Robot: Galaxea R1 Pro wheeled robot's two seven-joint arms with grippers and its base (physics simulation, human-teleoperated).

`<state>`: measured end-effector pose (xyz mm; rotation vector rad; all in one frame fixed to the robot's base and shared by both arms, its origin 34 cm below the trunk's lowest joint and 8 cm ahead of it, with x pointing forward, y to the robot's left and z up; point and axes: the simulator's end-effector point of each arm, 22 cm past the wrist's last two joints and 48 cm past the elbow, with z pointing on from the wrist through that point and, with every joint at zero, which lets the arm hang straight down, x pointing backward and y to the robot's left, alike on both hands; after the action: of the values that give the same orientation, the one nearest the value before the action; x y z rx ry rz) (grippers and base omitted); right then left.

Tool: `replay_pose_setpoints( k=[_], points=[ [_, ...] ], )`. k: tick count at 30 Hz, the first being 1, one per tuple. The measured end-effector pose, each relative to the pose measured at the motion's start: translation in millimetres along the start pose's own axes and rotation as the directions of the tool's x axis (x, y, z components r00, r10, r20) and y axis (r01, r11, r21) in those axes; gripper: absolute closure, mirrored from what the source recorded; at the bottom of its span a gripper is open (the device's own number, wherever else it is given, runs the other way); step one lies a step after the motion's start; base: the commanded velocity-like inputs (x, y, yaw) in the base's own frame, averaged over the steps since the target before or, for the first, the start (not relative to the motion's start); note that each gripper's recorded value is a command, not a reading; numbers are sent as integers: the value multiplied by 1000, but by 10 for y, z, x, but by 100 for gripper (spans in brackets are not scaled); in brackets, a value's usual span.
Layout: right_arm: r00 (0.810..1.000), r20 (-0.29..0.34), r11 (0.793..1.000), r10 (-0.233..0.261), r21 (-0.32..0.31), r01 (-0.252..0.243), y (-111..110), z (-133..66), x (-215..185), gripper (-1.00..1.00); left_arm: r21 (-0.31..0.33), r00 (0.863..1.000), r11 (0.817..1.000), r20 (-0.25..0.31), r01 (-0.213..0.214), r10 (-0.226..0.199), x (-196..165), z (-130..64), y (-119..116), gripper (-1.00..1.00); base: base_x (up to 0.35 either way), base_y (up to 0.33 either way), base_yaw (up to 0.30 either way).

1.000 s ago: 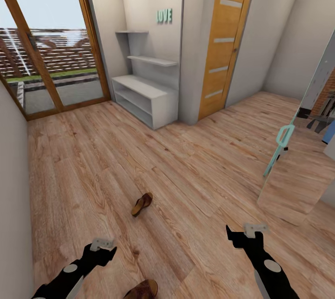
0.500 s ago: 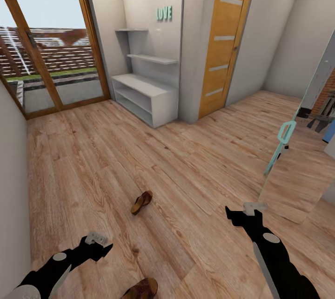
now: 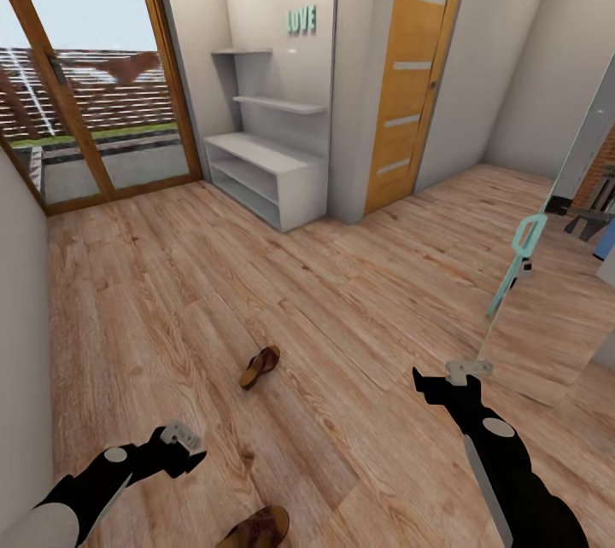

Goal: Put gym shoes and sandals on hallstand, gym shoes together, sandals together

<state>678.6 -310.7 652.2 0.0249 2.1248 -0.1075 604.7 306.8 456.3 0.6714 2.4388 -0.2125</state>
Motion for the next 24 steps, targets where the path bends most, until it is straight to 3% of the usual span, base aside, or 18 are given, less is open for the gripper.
replay_pose_setpoints(
  k=[24],
  points=[
    [1000,-30,1000,-2,0,2,35,254,608,-100,23,1000,1000,-29,-3,3,494,443,-147,-100,0,0,0]
  ],
)
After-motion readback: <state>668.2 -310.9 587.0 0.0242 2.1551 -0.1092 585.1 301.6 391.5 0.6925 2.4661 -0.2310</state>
